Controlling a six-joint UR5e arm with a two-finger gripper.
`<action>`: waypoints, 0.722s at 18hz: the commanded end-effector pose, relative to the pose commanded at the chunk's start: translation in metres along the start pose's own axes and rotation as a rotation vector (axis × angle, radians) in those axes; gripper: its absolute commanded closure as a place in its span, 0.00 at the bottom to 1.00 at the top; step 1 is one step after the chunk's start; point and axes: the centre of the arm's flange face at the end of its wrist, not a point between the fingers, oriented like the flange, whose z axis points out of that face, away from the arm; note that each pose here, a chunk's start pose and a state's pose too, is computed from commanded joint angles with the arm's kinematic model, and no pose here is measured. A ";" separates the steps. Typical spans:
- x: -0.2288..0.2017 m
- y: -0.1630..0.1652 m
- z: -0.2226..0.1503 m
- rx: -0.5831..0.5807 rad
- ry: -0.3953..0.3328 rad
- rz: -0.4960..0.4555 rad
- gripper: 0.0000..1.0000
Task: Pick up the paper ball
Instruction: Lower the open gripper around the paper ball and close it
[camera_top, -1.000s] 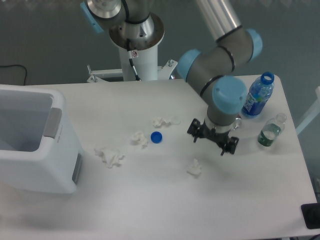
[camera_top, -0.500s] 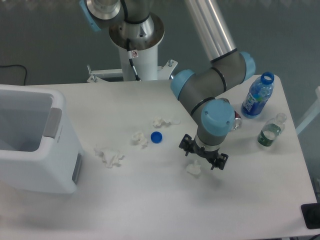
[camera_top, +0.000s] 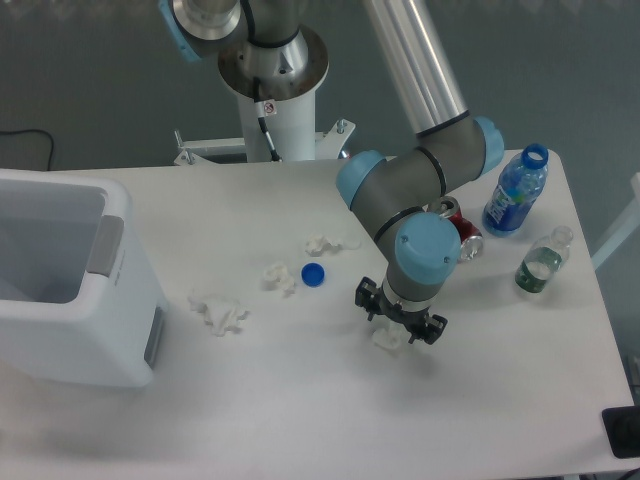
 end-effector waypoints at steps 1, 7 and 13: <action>0.000 0.000 -0.001 0.002 -0.001 0.000 0.74; -0.002 -0.002 -0.005 0.007 -0.009 0.000 0.91; -0.008 0.002 -0.020 0.022 -0.028 -0.003 0.98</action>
